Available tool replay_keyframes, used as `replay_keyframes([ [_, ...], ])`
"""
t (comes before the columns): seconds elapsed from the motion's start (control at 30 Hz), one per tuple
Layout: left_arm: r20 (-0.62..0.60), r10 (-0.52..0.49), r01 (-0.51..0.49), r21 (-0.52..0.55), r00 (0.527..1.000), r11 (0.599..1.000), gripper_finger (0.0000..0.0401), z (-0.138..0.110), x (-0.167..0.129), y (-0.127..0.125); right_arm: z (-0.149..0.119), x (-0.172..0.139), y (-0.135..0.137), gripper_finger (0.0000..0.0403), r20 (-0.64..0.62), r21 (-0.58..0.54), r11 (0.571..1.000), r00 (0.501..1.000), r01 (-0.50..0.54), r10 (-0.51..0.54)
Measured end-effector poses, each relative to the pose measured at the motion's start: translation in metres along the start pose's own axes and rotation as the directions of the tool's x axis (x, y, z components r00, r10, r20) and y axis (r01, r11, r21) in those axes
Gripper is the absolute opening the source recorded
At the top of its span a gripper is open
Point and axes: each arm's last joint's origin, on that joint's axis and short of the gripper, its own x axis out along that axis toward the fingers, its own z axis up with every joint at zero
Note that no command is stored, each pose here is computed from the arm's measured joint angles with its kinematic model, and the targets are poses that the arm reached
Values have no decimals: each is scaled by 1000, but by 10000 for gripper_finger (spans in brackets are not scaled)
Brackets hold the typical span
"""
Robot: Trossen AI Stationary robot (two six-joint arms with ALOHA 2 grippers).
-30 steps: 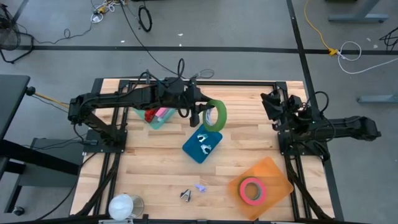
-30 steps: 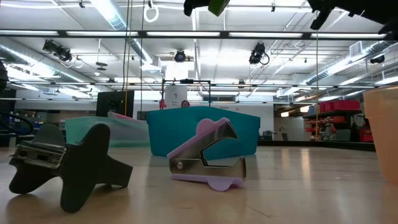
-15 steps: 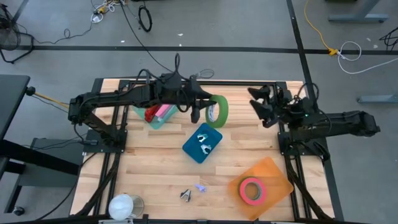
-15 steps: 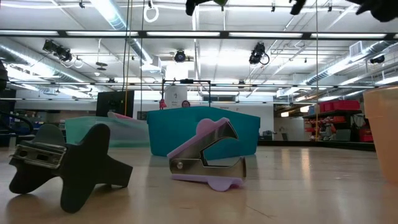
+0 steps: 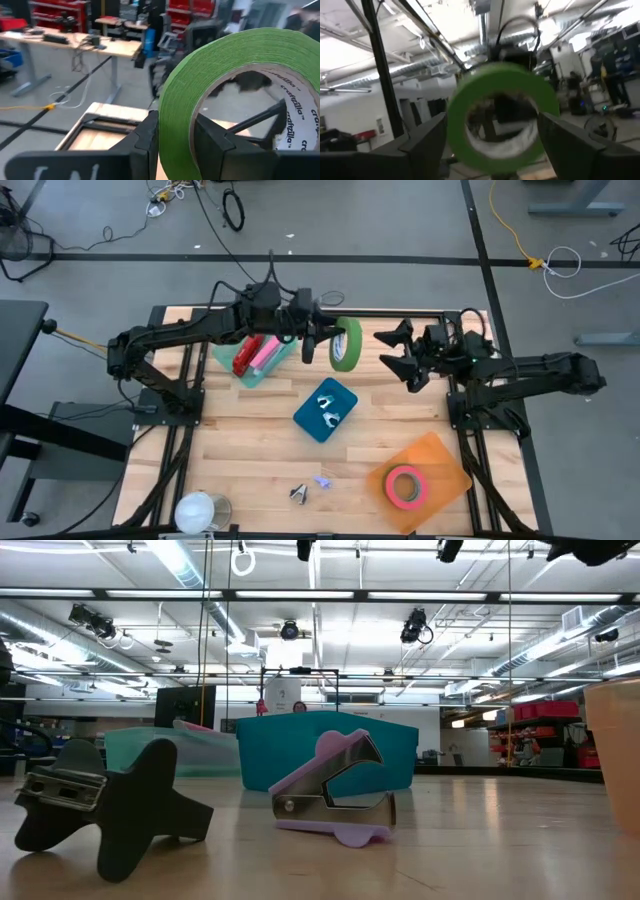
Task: Pick and place Stapler, Stapler remover, tape
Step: Put the green tape into the orange bin
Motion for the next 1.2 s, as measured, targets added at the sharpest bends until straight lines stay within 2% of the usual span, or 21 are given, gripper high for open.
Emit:
replay_keyframes([
  [0.2, 6, -9, 9, -14, 1000, 1000, 99, 2, -2, 6, -14, 9, -4, 310, -39, 43, 999, 999, -18, 20],
  [0.8, -8, 10, -10, -39, 1000, 999, 99, -1, -1, 12, -30, 22, -9, 310, -14, 37, 998, 999, -47, 48],
  [0.97, -6, 10, -10, -38, 1000, 999, 99, 0, -1, 12, -19, 41, -6, 310, -35, 27, 996, 996, -79, 80],
  [1.2, -5, 10, -10, -37, 1000, 999, 99, 0, -1, 12, -13, 73, -5, 310, -155, -16, 997, 985, -76, 73],
])
